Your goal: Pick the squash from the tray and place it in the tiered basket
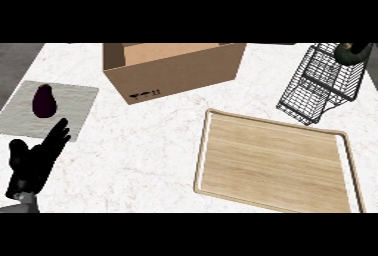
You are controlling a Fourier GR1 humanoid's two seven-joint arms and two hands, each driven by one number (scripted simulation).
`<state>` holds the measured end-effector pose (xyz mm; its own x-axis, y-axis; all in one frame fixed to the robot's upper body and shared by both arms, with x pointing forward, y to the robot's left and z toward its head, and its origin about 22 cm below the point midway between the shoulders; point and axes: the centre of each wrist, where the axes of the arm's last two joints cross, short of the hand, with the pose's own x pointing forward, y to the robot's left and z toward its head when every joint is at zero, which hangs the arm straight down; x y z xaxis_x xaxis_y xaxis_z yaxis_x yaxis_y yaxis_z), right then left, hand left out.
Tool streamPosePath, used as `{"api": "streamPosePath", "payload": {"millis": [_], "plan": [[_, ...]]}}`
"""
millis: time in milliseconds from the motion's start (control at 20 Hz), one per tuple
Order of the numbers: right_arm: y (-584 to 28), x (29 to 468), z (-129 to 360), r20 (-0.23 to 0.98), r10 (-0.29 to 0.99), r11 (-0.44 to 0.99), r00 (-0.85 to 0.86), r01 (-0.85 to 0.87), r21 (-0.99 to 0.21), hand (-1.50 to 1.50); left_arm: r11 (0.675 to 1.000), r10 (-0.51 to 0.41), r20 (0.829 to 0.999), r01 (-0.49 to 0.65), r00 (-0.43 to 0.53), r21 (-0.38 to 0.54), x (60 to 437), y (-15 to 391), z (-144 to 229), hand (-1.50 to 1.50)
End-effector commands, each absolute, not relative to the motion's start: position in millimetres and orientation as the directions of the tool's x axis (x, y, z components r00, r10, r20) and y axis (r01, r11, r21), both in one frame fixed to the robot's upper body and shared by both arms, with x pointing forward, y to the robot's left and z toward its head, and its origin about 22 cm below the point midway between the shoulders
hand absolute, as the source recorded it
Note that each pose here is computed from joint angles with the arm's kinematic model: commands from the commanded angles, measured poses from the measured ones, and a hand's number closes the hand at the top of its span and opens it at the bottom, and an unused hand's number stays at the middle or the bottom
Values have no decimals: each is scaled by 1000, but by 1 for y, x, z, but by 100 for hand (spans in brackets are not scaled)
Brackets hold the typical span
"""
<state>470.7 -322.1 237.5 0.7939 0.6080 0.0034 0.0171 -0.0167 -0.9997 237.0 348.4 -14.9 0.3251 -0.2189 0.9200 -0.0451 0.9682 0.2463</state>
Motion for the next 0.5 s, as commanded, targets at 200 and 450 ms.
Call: {"api": "streamPosePath", "payload": {"millis": [200, 450], "plan": [[-311, 472, 254, 249, 630, 10, 736, 312, -950, -150, 967, -216, 913, -52, 345, 249, 234, 352, -10, 0], [-321, 465, 303, 449, 536, 28, 715, 516, -856, -150, 967, -207, 910, -69, 360, 247, 227, 366, -11, 0]]}}
